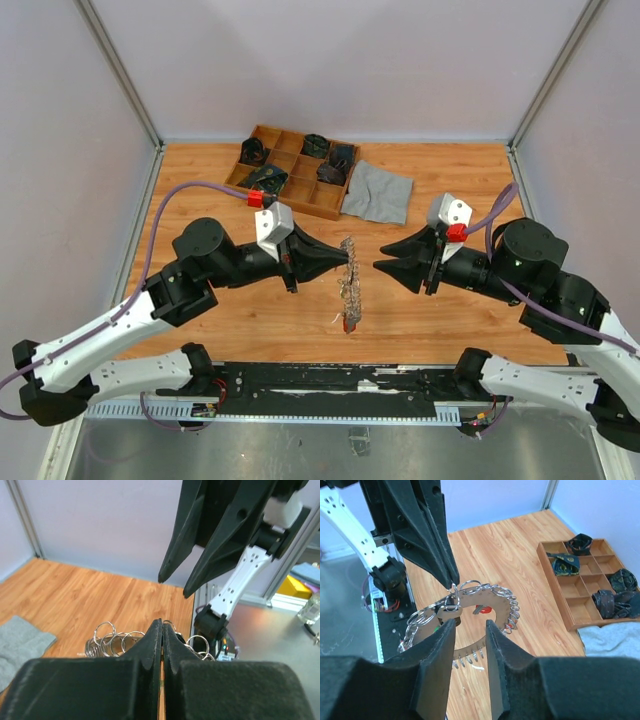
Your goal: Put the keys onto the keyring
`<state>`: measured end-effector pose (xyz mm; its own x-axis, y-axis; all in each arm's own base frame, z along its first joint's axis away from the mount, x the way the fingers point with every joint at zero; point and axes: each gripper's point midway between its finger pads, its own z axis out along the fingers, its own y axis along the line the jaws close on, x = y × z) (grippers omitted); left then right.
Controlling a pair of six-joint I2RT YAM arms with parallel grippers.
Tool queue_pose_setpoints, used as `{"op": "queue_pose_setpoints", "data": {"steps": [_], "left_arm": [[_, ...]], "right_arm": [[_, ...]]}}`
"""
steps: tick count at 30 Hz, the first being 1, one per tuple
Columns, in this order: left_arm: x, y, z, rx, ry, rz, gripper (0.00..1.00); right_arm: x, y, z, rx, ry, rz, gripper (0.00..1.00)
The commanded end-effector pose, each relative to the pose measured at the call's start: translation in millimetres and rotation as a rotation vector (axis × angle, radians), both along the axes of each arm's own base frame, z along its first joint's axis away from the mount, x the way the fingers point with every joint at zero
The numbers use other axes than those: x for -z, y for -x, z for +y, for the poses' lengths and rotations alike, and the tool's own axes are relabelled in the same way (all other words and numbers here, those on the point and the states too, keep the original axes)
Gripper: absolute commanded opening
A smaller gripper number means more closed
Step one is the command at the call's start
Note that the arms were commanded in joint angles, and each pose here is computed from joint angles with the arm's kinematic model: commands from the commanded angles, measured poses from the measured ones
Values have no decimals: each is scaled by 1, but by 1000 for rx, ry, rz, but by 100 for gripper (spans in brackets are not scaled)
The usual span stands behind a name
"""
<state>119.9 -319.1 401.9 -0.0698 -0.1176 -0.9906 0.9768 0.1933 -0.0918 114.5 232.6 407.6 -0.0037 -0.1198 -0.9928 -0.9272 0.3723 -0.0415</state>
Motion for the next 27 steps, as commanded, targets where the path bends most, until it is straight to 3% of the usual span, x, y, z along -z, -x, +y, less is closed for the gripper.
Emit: {"op": "queue_pose_setpoints", "data": {"steps": [1,12,18,27], "left_arm": [[-54,12,15,7,208,-61,1],[-59,5,21,-49,236,-60,0],[-59,2,21,-60,237,-61,1],[-59,2,20,-57,233,-65,1]], "right_arm": [[-38,6,5,-18,-213,-21,32],[-50,-14,2,155,-598,363,37],[-40,-11,23,99,-610,478,38],[-31,-7,38,51,-565,525,37]]}}
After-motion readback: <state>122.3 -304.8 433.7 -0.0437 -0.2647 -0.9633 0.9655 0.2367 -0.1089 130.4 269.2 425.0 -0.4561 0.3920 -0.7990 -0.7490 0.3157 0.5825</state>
